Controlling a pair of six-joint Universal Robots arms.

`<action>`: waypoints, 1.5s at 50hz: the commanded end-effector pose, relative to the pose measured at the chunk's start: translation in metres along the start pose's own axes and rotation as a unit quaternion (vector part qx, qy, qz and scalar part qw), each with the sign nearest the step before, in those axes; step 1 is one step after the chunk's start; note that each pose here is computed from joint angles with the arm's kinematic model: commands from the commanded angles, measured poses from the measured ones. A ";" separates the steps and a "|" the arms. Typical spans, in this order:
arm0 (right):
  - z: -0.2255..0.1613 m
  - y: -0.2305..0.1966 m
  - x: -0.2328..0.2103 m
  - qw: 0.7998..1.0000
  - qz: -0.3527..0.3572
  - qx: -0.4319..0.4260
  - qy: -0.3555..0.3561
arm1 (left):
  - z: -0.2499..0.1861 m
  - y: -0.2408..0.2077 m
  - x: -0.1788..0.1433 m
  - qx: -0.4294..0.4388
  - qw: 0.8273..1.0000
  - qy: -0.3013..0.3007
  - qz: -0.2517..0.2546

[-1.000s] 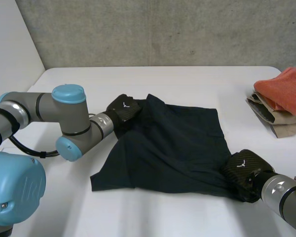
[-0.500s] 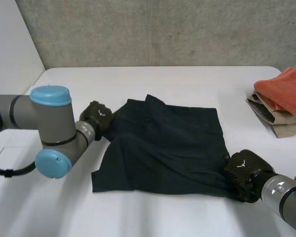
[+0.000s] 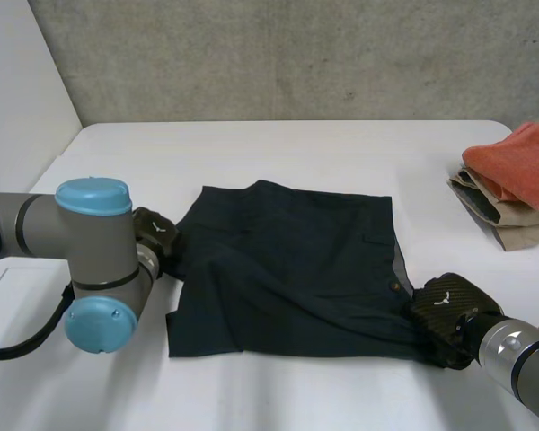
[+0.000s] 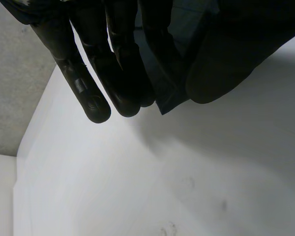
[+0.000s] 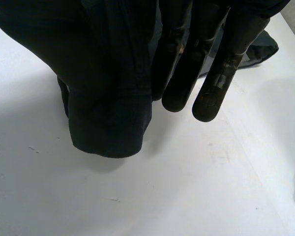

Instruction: Fold the laundry.

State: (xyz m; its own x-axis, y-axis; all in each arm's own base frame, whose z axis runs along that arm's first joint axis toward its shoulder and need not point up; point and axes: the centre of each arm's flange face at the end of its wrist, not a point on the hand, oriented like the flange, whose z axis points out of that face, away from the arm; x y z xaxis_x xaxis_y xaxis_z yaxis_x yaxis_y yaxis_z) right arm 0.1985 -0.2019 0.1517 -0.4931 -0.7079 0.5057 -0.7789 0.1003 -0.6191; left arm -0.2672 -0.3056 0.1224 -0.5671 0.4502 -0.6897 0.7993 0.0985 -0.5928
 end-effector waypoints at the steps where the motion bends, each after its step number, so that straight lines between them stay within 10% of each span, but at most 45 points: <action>1: -0.001 0.000 -0.001 1.000 0.000 0.000 -0.001 | 0.000 0.004 -0.006 0.002 1.000 -0.022 -0.006; 8: -0.002 0.000 -0.002 1.000 0.000 0.001 -0.002 | -0.009 0.000 -0.008 0.009 1.000 -0.024 -0.016; 16: -0.003 -0.001 0.000 1.000 -0.001 0.004 0.002 | -0.052 -0.034 -0.048 0.081 0.985 -0.054 -0.143; 24: -0.004 -0.002 -0.001 1.000 -0.002 0.006 0.003 | -0.091 -0.061 -0.052 0.172 0.965 0.031 -0.197; 36: -0.006 -0.003 0.000 1.000 -0.003 0.008 0.006 | -0.111 -0.054 -0.004 0.125 0.961 0.174 -0.175; 49: -0.021 -0.015 0.011 0.999 -0.014 0.029 0.039 | -0.103 -0.044 0.013 0.084 0.967 0.175 -0.164; 68: -0.090 -0.020 0.027 0.988 -0.136 -0.071 -0.035 | -0.270 -0.002 0.024 0.031 0.955 0.288 -0.062; 75: -0.074 -0.036 0.056 0.992 -0.124 -0.003 -0.009 | -0.240 -0.022 0.021 0.083 0.964 0.241 -0.074</action>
State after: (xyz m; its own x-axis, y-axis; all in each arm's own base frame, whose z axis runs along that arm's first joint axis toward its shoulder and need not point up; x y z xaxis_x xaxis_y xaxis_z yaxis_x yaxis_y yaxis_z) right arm 0.1673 -0.1671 0.2382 -0.2472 -0.7512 0.6120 -0.9161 -0.0245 -0.4002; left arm -0.2300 -0.0576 0.2199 -0.4433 0.8470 -0.2933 0.7032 0.1257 -0.6998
